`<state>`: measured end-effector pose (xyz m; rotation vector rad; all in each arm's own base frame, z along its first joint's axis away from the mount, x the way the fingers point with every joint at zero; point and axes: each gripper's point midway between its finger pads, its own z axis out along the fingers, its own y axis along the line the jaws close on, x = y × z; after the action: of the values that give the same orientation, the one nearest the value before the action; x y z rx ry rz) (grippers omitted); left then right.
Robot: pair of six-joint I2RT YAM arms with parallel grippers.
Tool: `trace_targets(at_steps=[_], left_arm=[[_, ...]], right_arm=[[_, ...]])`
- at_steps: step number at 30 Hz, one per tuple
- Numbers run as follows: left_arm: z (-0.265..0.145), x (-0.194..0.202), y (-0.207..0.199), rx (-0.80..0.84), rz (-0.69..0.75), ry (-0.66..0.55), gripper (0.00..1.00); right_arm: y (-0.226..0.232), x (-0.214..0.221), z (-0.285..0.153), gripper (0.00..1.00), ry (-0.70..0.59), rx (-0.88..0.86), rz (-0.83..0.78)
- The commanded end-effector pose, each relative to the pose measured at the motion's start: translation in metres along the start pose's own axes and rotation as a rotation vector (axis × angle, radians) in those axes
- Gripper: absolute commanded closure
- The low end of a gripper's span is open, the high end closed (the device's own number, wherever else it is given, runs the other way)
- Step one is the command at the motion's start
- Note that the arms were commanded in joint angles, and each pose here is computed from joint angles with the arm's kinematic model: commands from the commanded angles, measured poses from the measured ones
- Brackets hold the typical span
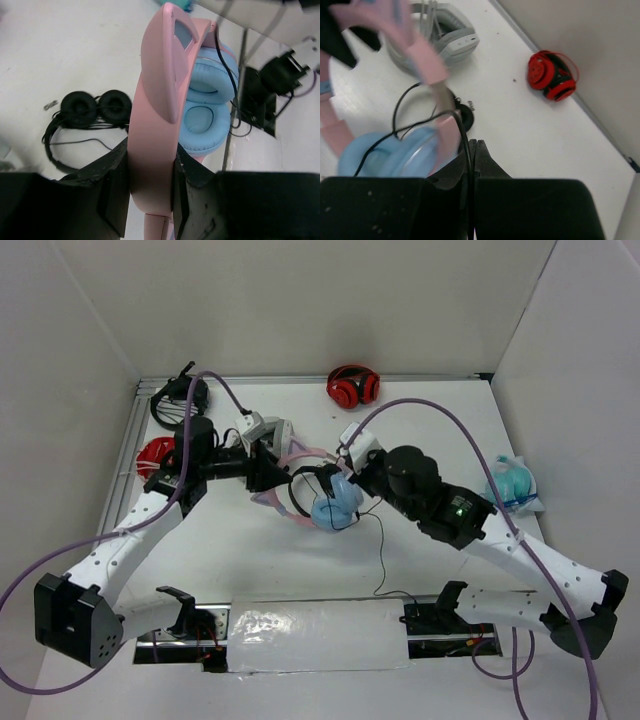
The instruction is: Wrap the headphones
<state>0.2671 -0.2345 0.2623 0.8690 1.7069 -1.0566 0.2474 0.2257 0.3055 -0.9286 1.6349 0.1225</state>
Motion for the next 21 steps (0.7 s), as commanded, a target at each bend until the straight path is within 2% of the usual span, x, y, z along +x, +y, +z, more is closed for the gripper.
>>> trace_targets(at_steps=[1,2,6,11,16,21], left_arm=[[-0.007,-0.023,-0.048,0.234,0.197,-0.071,1.00],[-0.006,-0.022,-0.051,0.253,0.239,-0.070,1.00],[-0.001,-0.017,-0.060,0.282,0.254,-0.058,1.00],[-0.007,-0.010,-0.087,0.437,0.262,-0.047,1.00],[-0.014,-0.007,-0.117,0.576,0.291,-0.049,1.00],[-0.025,-0.014,-0.142,0.702,0.329,-0.075,1.00]], right_arm=[[-0.033,-0.046,0.000,1.00,-0.110,0.029,-0.045],[-0.039,-0.047,0.003,1.00,-0.105,0.052,-0.039],[-0.068,-0.067,0.004,1.00,-0.171,0.150,0.012],[-0.081,-0.082,0.003,1.00,-0.259,0.101,0.029],[-0.080,-0.074,0.016,1.00,-0.311,0.019,0.071],[-0.057,-0.061,0.030,0.90,-0.365,-0.166,0.063]])
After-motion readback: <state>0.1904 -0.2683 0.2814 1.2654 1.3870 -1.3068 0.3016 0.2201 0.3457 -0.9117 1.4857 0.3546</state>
